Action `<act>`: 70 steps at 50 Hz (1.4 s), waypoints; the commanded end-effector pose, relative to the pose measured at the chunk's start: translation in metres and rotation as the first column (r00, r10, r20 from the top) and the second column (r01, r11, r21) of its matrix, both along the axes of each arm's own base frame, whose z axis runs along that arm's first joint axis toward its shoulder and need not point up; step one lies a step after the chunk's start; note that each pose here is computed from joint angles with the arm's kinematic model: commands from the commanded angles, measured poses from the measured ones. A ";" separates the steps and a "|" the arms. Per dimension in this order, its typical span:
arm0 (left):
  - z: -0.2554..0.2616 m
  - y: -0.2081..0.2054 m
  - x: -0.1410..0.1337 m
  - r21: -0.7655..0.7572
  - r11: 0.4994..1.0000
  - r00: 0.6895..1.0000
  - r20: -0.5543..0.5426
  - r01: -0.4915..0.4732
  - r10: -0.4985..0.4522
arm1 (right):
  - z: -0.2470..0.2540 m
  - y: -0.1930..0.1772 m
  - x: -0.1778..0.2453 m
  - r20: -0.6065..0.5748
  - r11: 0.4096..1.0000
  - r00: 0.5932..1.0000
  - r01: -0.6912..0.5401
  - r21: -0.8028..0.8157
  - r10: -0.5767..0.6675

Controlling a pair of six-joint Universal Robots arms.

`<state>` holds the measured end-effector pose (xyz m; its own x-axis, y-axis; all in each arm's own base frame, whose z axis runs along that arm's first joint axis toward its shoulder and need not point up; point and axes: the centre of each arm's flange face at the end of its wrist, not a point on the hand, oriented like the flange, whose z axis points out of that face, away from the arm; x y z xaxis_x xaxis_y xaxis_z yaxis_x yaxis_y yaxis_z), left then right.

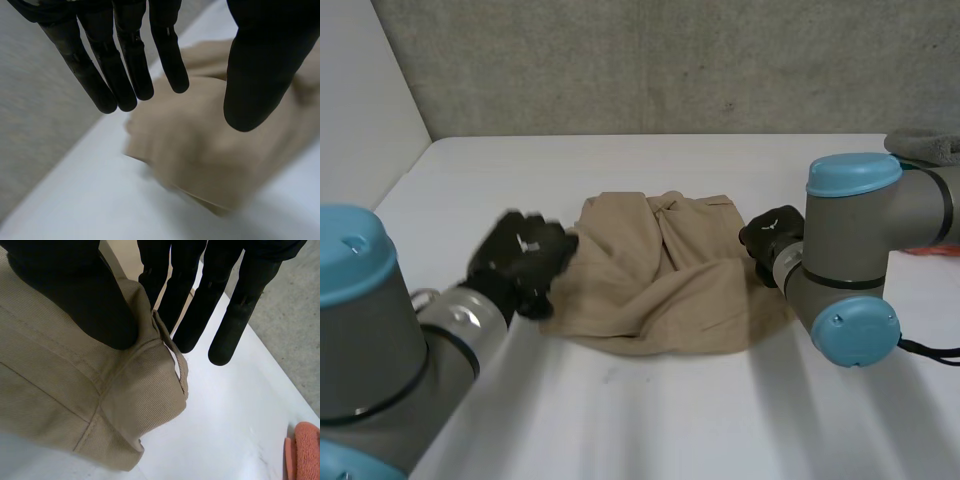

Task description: Fold the laundry.

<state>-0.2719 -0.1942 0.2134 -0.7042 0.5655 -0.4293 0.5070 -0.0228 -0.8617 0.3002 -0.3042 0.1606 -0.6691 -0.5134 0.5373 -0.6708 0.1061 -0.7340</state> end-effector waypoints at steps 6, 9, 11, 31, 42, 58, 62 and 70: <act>-0.050 -0.035 -0.007 0.109 0.994 0.999 0.043 -0.019 0.014 | -0.010 0.016 0.004 -0.031 0.998 0.999 -0.020 0.058 0.022; -0.055 -0.048 -0.011 0.087 0.996 1.000 0.025 -0.015 0.013 | -0.010 0.017 0.003 -0.032 0.998 0.999 -0.020 0.061 0.022; -0.062 -0.056 -0.016 0.086 0.996 1.000 0.020 -0.009 0.008 | -0.010 0.019 0.000 -0.032 0.998 0.999 -0.017 0.063 0.019; -0.056 -0.038 -0.020 0.142 0.990 0.999 0.032 0.023 -0.028 | -0.006 0.014 -0.018 -0.026 0.998 1.000 0.017 0.058 -0.016; -0.076 -0.014 -0.022 0.216 0.976 0.996 0.076 0.035 -0.053 | -0.009 0.015 -0.017 -0.031 0.998 0.999 0.013 0.063 -0.011; -0.021 -0.042 -0.021 0.047 0.998 0.999 -0.017 -0.040 0.041 | 0.021 0.026 -0.028 -0.045 0.999 0.999 0.013 0.040 -0.011; 0.040 -0.030 -0.012 -0.059 0.997 0.988 -0.152 -0.040 0.031 | 0.056 0.038 -0.037 -0.085 1.000 0.996 -0.010 -0.008 0.010; 0.097 -0.003 0.015 -0.060 0.998 0.988 -0.152 -0.030 0.021 | 0.125 0.075 -0.054 -0.104 0.990 0.990 -0.105 -0.099 0.095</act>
